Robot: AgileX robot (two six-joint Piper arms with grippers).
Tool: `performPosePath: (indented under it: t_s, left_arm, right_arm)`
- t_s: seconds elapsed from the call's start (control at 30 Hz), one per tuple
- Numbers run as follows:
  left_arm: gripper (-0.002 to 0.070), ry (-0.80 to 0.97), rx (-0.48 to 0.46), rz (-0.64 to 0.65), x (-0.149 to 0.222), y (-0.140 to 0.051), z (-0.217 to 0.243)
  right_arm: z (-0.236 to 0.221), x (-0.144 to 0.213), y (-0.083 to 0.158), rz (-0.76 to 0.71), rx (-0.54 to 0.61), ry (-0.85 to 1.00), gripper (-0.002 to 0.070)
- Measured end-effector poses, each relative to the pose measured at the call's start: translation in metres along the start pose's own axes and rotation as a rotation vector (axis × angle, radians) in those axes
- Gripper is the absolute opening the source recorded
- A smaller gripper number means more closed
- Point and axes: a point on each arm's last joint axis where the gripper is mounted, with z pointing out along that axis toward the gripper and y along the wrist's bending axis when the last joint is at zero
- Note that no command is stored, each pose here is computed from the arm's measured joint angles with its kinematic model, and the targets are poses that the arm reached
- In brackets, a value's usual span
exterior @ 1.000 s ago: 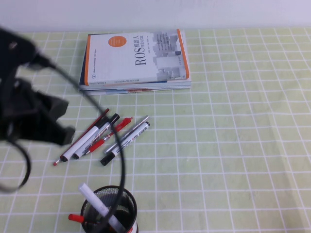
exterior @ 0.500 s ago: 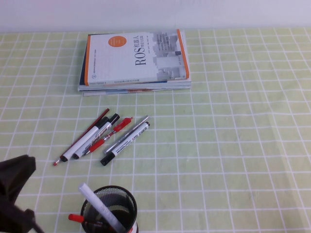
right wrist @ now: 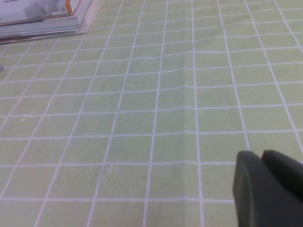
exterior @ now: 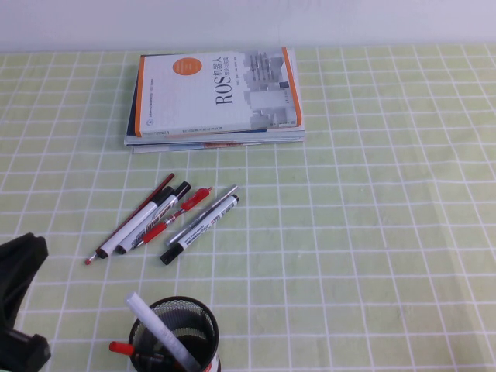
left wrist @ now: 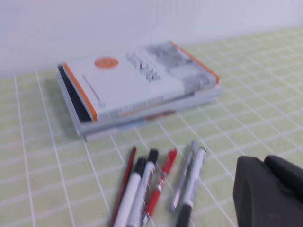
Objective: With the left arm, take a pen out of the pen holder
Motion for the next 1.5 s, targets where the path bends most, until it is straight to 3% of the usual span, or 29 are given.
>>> performPosePath:
  t_s: [0.23, 0.57, 1.0, 1.27, 1.5]
  left_arm:
    - [0.0, -0.231, -0.06, 0.045, 0.032, 0.003, -0.011]
    - [0.0, -0.315, -0.21, -0.022, 0.085, 0.009, -0.021]
    - [0.0, -0.209, -0.261, -0.095, 0.108, 0.011, -0.014]
    - [0.0, 0.016, -0.248, -0.103, 0.129, 0.009, -0.012]
    - [0.0, 0.035, -0.246, -0.101, 0.131, 0.009, -0.012]
  right_arm:
    - [0.0, 0.0, 0.0, 0.0, 0.0, 0.0, -0.0012]
    - [0.0, 0.0, 0.0, 0.0, 0.0, 0.0, -0.0013]
    - [0.0, 0.0, 0.0, 0.0, 0.0, 0.0, -0.0013]
    - [0.0, 0.0, 0.0, 0.0, 0.0, 0.0, -0.0013]
    - [0.0, 0.0, 0.0, 0.0, 0.0, 0.0, -0.0013]
